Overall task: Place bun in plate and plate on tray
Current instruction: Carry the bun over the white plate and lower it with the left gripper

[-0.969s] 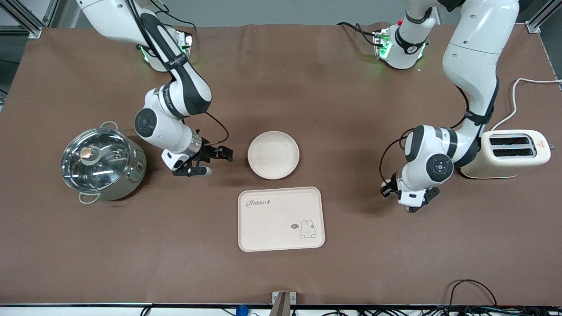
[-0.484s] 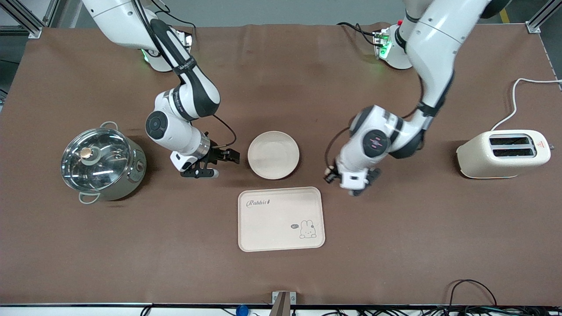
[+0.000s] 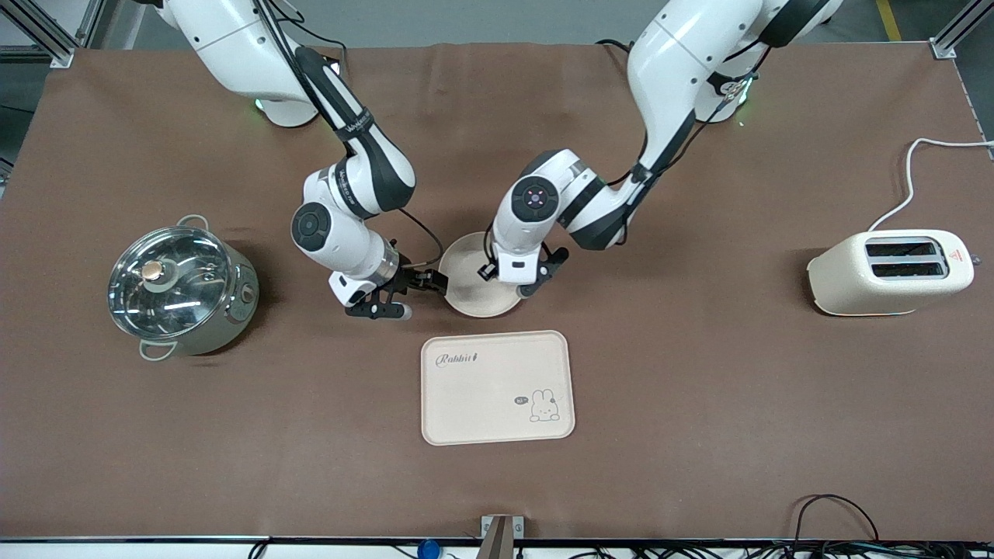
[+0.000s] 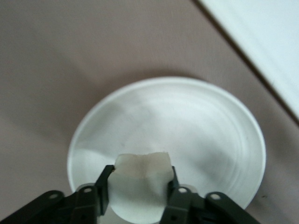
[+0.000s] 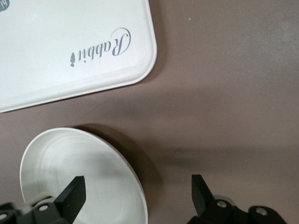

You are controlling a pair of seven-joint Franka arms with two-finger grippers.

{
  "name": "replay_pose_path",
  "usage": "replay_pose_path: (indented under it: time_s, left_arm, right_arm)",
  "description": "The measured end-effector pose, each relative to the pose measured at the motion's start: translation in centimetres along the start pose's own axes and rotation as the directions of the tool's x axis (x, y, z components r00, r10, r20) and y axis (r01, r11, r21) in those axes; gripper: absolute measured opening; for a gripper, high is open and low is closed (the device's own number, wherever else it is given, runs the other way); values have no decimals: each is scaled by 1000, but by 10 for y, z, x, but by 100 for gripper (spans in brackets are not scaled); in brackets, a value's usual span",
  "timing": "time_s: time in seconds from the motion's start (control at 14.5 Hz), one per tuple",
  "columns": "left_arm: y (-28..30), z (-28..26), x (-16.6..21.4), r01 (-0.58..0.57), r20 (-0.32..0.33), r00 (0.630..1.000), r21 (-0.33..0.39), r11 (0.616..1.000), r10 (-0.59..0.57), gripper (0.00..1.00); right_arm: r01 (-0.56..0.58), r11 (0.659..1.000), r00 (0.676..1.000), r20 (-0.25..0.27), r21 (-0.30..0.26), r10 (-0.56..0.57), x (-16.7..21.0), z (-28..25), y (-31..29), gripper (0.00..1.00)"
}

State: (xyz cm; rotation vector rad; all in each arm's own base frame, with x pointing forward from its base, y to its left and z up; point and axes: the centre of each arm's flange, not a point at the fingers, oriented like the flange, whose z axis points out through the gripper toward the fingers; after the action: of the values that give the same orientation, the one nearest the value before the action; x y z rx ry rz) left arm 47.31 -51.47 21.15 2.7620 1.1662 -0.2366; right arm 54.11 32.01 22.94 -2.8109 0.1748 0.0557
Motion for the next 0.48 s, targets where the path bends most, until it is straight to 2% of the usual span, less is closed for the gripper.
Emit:
replay_pose_path:
  time_s: [0.07,0.14,0.42,0.48]
  left_arm:
    - [1,7,-1,0,3,1000,-3,1000,0,54]
    - [1,11,1,3,5,1000,-4,1000,-3,60]
    - [12,-10,18,8,-19,1000,-39,999,-9,97]
    - [16,-28,30,15,-37,999,-43,999,-16,100]
  right_arm:
    - [0,1000,1000,-4,1,0,0,2,0,100]
    - [0,1000,1000,-7,1,0,0,4,-1,100]
    - [1,1000,1000,-12,-1,-1,-2,11,-2,100]
    - [0,1000,1000,-13,-1,0,-1,12,-2,100]
